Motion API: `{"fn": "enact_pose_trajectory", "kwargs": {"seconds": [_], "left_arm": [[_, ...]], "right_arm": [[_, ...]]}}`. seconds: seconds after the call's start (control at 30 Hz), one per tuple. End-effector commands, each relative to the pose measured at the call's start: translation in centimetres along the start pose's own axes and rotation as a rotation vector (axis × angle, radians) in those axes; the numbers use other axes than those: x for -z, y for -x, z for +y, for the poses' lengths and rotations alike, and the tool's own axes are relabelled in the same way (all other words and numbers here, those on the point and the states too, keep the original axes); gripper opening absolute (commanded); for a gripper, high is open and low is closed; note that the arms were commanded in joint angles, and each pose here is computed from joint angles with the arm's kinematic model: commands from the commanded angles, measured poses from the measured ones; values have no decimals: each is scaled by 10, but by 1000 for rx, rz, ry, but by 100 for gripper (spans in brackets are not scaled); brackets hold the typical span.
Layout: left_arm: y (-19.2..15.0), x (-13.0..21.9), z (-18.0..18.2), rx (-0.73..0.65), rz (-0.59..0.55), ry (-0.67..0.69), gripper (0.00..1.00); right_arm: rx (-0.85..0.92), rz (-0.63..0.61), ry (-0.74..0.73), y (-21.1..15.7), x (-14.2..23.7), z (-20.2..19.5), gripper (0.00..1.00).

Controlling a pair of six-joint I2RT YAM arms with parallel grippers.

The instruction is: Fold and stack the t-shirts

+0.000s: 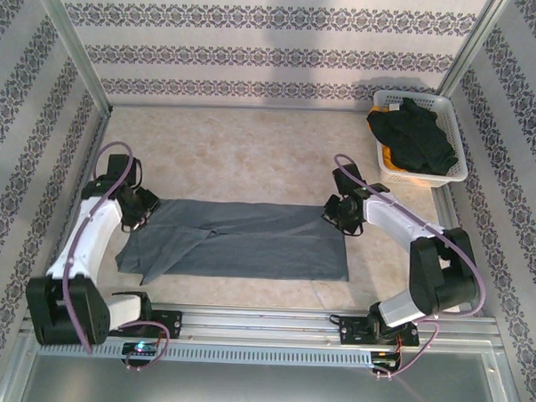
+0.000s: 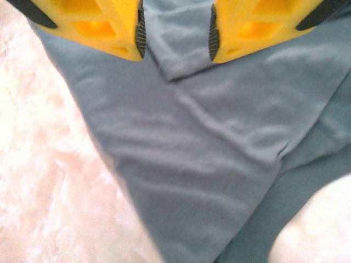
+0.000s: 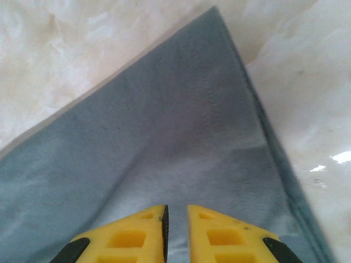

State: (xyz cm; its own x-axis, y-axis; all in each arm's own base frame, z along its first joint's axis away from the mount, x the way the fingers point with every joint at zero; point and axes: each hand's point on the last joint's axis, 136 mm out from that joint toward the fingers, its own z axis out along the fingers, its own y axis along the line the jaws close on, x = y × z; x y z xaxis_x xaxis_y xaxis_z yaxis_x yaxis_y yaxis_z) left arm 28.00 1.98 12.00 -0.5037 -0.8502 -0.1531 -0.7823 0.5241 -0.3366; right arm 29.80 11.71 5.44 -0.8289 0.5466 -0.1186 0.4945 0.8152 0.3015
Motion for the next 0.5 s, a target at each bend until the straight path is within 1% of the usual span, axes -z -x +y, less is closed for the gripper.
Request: {"fn": "enact_pose_trajectory", "kwargs": {"seconds": [0.0,0.07,0.17,0.33,0.47], "left_arm": [[28,-18,-34,16,-14,-89,33],[34,-40,-38,23,19,-76,31],[43,-69,-32,43,51,-35,30],[65,-101,1,122,80,44,28],[78,-117,23,153,106,69,28]], "right_arm": [[-106,25,23,-2,-8,12,19],[-148,43,7,-6,-17,8,20],[-174,48,-66,-7,-26,-5,21],[-243,87,-178,-9,-39,-32,21],[-264,97,-256,-7,-39,-45,22]]}}
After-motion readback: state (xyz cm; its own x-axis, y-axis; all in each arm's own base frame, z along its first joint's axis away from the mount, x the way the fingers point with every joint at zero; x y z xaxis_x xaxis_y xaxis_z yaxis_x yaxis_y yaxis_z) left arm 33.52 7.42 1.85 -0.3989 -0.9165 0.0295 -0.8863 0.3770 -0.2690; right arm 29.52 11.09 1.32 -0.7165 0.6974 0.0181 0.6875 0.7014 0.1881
